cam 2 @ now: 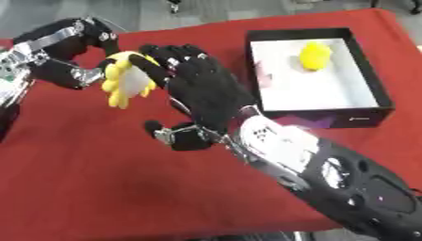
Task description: Pick up the objects with one hand, pass them to the other hand, and then place them into the box on the other side of the table.
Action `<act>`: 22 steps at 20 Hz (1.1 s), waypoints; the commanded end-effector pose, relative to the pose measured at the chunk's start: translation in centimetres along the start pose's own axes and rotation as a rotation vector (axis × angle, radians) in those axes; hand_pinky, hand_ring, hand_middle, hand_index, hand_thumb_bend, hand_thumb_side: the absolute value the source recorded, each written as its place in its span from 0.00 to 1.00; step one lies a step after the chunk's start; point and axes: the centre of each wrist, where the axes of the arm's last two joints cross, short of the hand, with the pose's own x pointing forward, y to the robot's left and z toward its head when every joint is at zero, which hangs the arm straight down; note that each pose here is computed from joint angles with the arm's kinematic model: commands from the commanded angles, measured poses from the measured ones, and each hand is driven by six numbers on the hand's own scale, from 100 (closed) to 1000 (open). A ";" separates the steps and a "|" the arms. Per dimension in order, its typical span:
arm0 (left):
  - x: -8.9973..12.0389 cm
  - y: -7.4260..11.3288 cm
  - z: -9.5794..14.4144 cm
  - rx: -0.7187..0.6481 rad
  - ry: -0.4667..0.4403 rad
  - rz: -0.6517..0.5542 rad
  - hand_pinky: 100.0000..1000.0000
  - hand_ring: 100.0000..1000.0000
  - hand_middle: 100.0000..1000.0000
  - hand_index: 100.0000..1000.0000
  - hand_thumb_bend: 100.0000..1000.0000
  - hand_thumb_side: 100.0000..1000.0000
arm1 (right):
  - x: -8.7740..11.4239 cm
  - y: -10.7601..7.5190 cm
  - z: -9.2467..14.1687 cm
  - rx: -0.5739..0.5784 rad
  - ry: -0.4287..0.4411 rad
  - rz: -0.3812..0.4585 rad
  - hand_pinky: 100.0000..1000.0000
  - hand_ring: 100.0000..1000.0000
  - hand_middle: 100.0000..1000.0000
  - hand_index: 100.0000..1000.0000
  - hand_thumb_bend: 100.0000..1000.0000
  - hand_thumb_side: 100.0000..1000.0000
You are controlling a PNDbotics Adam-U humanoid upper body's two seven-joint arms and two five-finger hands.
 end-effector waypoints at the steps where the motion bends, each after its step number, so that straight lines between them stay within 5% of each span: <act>1: 1.1 1.0 -0.8 -0.218 -0.185 -0.186 0.59 0.30 0.29 0.41 0.00 0.20 | -0.3 -1.1 -0.3 -0.026 -0.007 0.020 0.74 0.82 0.87 0.94 0.38 0.33; 22: 2.7 1.0 -0.6 -0.238 -0.202 -0.167 0.58 0.30 0.29 0.41 0.00 0.20 | -0.5 -0.8 0.2 0.013 0.075 0.050 0.74 0.84 0.87 0.93 0.36 0.34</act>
